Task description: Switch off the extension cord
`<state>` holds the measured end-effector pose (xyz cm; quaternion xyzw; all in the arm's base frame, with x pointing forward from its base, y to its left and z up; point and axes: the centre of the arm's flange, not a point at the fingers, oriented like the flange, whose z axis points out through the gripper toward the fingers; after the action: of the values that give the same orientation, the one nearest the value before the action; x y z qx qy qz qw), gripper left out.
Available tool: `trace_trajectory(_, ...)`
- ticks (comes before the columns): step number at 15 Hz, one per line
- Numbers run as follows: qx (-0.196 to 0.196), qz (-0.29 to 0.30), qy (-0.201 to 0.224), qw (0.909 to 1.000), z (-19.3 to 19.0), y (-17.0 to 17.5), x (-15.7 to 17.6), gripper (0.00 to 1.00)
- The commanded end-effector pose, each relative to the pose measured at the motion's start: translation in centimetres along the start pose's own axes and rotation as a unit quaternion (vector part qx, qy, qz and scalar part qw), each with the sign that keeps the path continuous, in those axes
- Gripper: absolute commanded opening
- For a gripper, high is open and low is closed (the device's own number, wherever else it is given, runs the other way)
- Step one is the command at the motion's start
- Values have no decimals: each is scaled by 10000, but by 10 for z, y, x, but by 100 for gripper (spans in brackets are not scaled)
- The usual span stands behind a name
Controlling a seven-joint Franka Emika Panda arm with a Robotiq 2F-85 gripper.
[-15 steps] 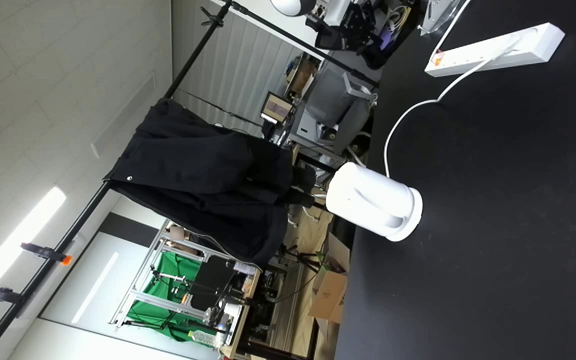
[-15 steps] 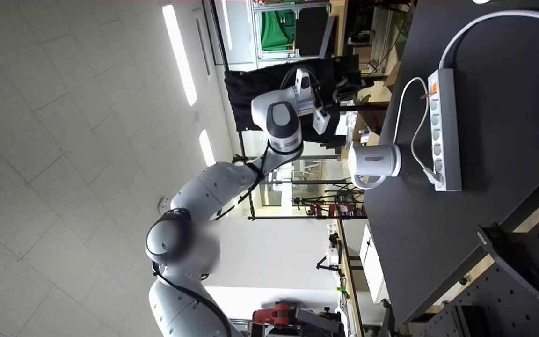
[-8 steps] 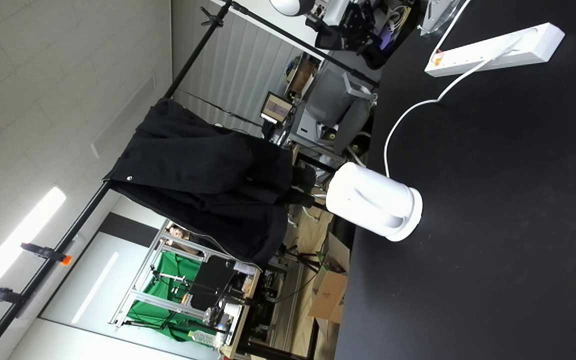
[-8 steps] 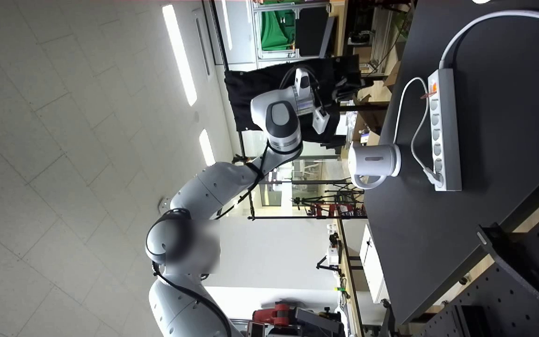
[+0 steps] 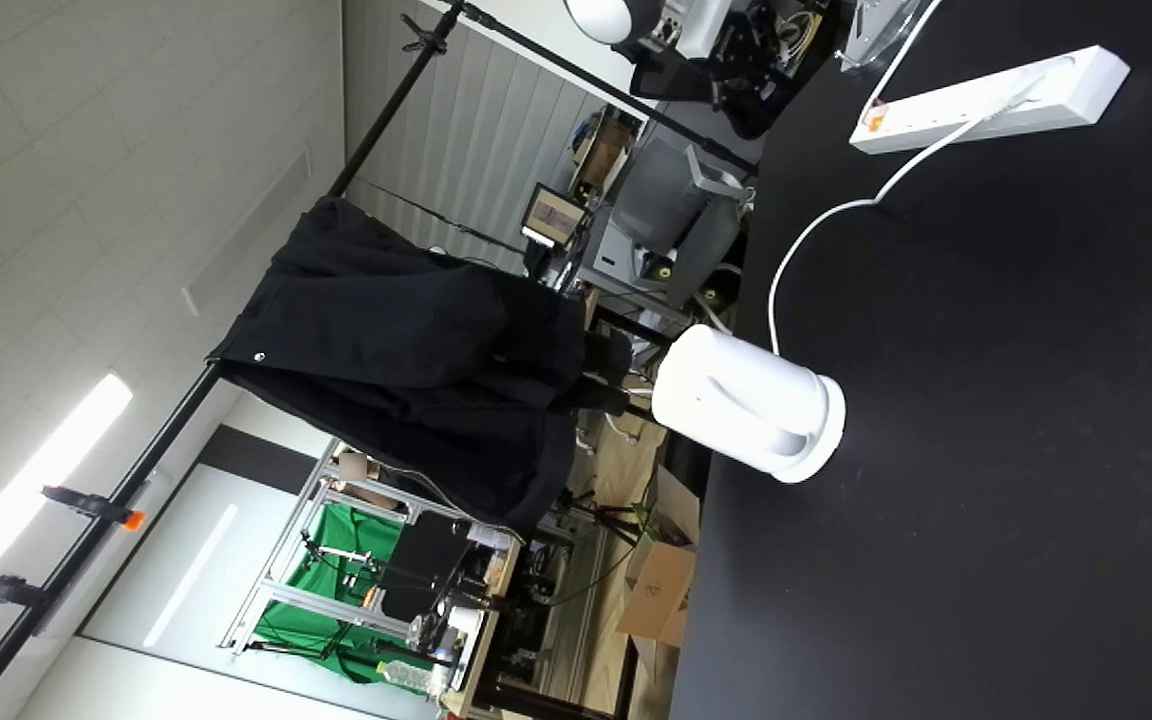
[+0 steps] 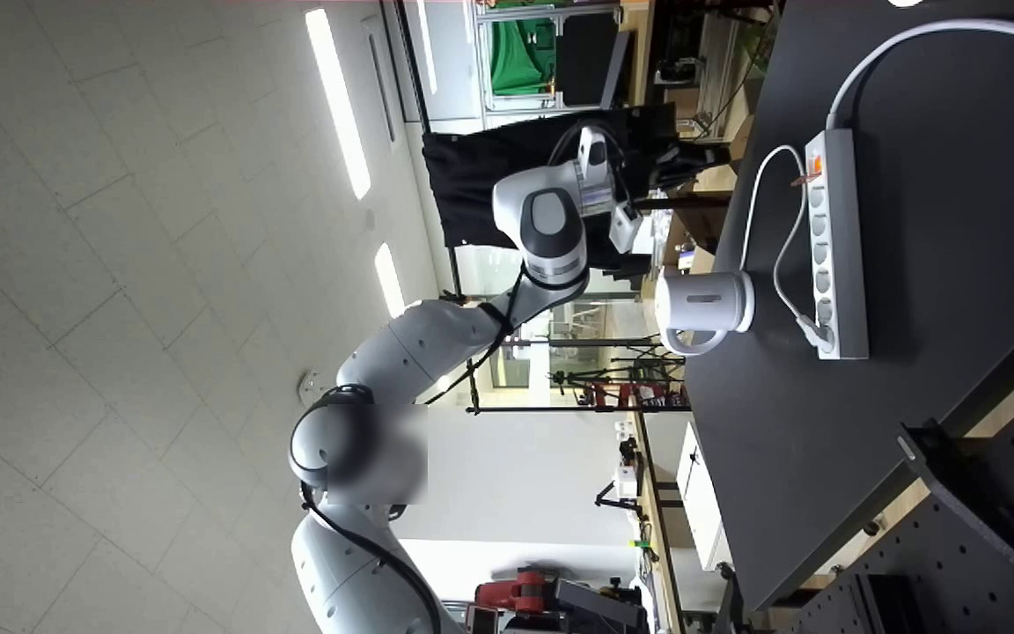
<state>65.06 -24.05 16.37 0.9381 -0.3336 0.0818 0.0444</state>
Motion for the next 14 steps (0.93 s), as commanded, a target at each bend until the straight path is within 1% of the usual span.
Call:
trace_trajectory(1, -225, 16, -43, 9997, 19, -2, 13, 0)
trace_trajectory(4, -412, -26, -57, 9991, 36, -10, 7, 0)
trace_trajectory(11, -809, -64, -196, 9965, 81, -49, -20, 0)
trace_trajectory(14, -971, -13, -197, 9951, 92, -54, -23, 0)
